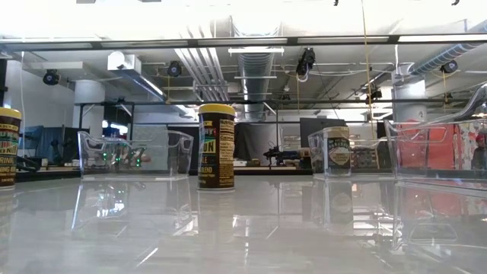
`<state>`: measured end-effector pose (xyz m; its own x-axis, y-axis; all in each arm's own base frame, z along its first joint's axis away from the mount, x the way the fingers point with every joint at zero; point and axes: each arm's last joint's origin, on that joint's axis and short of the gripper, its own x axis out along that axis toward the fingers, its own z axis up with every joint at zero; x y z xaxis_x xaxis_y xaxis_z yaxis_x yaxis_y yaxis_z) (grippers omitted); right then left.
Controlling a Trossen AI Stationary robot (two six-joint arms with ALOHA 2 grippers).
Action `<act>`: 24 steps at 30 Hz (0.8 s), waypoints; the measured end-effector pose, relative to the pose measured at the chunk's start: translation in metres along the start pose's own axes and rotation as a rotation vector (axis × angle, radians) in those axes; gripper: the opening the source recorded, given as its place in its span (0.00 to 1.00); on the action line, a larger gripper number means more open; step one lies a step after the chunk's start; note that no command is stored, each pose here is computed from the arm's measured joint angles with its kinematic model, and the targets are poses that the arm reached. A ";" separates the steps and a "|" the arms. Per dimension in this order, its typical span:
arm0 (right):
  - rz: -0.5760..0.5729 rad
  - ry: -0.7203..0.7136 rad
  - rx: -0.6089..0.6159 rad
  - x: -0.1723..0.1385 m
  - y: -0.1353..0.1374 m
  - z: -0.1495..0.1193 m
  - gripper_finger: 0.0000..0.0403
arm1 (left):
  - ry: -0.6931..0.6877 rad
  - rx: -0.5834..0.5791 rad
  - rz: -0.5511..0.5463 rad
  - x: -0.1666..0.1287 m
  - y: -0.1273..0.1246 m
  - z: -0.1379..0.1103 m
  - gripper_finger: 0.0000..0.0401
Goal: Sort spices by type
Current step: Put the gold seasoning bottle into the top right transparent bin
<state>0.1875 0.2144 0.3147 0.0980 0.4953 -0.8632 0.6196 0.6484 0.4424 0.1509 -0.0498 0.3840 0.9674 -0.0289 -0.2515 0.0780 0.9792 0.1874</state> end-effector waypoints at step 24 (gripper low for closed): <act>-0.548 -0.492 -0.698 -0.180 -0.053 0.131 0.67 | -0.087 -0.120 -0.075 0.017 -0.005 -0.025 0.65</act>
<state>0.2393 0.0157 0.4145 0.3448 -0.1626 -0.9245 0.0975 0.9858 -0.1370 0.1610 -0.0499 0.3555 0.9777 -0.1147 -0.1760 0.1262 0.9905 0.0553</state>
